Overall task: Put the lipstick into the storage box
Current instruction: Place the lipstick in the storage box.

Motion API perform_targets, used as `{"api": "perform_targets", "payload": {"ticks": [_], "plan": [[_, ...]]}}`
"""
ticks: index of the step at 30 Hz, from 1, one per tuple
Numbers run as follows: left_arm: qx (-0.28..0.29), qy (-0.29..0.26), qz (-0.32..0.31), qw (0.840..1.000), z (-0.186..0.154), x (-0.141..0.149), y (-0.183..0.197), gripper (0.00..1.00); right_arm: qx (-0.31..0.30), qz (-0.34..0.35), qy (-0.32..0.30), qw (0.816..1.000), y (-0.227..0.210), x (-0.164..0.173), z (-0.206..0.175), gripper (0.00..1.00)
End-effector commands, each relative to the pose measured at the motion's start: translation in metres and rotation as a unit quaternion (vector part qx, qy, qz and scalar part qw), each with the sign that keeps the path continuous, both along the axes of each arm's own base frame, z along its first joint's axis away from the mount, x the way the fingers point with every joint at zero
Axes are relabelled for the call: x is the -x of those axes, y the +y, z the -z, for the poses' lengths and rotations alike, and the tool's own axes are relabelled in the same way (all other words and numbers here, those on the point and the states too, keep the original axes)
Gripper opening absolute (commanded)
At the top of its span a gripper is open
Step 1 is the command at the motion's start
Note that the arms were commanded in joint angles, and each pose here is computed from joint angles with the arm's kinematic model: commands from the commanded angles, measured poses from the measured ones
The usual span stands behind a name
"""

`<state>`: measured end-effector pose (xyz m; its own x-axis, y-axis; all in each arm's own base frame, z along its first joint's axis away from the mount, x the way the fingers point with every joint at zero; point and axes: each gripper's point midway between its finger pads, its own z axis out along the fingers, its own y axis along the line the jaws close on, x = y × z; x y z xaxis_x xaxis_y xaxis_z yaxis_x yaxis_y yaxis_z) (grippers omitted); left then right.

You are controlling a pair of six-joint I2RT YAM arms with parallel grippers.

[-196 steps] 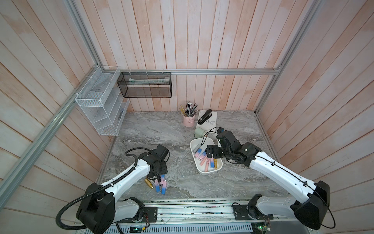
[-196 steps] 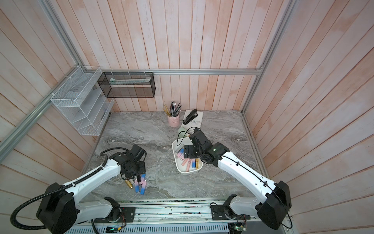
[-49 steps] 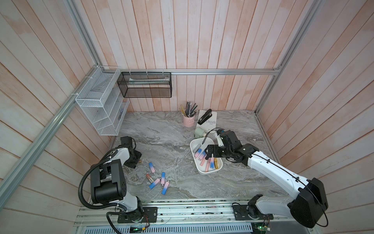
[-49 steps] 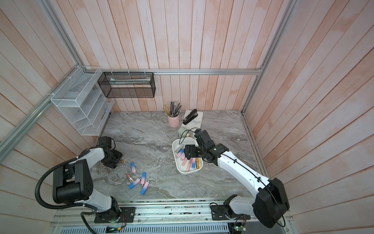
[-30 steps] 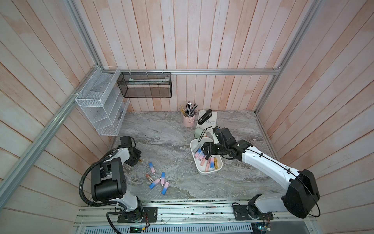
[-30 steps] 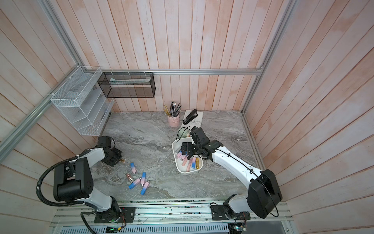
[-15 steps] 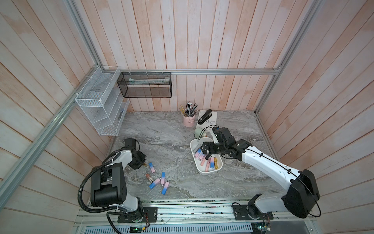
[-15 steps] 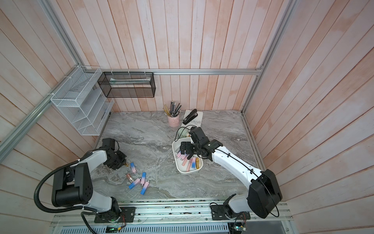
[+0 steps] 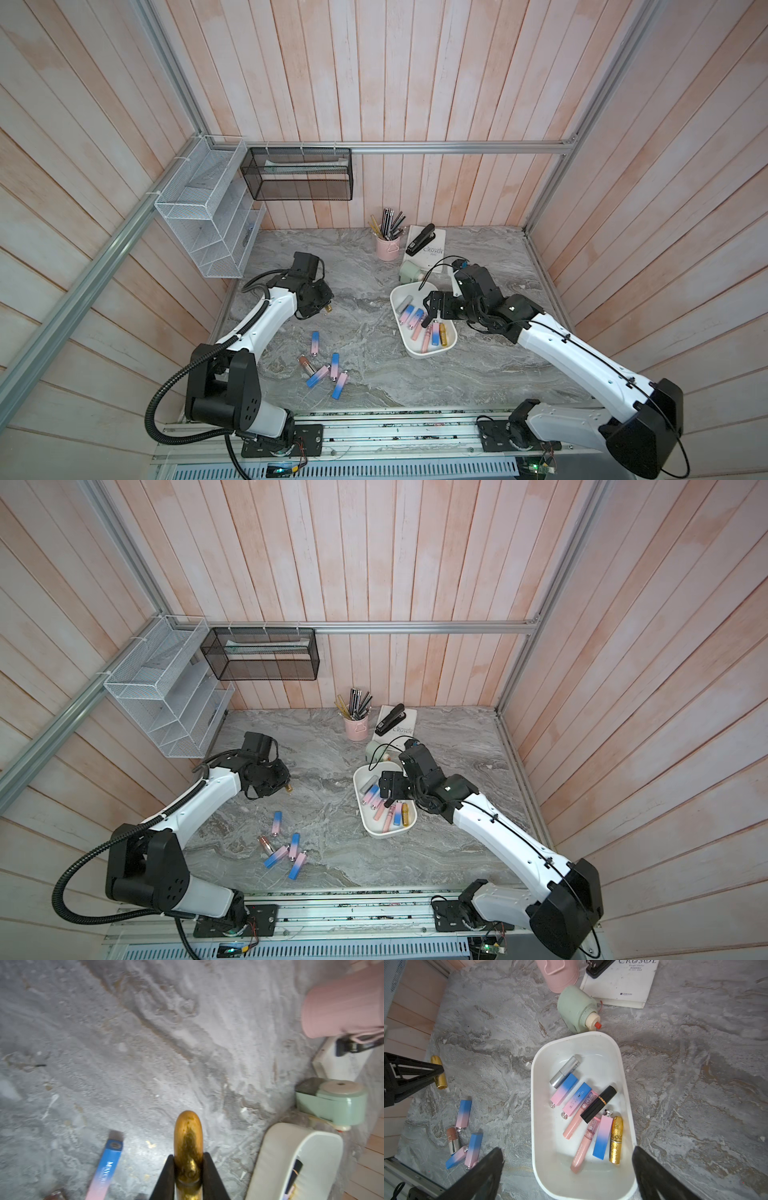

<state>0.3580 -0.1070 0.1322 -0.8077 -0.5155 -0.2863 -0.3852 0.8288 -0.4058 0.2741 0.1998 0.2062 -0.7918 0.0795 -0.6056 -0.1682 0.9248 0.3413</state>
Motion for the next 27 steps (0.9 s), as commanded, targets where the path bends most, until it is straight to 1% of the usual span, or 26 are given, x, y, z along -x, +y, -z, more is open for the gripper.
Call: {"api": "perform_targets", "payload": {"ticks": [1, 5, 10, 13, 18, 20, 24, 27], "plan": [[0.011, 0.000, 0.032, 0.999, -0.001, -0.009, -0.041, 0.19, 0.026, 0.036, 0.020, 0.999, -0.026, 0.017, 0.011, 0.98], [0.032, -0.006, 0.087, 0.996, 0.000, -0.020, -0.107, 0.19, 0.022, 0.062, 0.016, 0.998, -0.045, 0.032, 0.003, 0.98], [0.041, -0.004, 0.163, 0.986, 0.006, -0.022, -0.190, 0.19, 0.018, 0.087, 0.016, 0.996, -0.064, 0.048, -0.002, 0.98], [0.045, 0.002, 0.194, 0.980, 0.014, -0.020, -0.226, 0.19, 0.013, 0.098, 0.015, 0.995, -0.072, 0.056, -0.007, 0.98], [0.051, 0.017, 0.224, 0.973, 0.029, -0.012, -0.257, 0.20, 0.004, 0.119, 0.012, 0.993, -0.086, 0.068, -0.014, 0.98], [0.054, 0.019, 0.229, 0.972, 0.031, -0.009, -0.262, 0.23, 0.003, 0.125, 0.012, 0.992, -0.091, 0.072, -0.015, 0.98], [0.064, 0.026, 0.240, 0.968, 0.033, -0.004, -0.267, 0.40, -0.002, 0.132, 0.012, 0.991, -0.096, 0.078, -0.015, 0.98], [0.064, 0.015, 0.246, 0.967, 0.019, -0.003, -0.266, 0.49, -0.005, 0.128, 0.013, 0.992, -0.094, 0.078, -0.014, 0.98]]}}
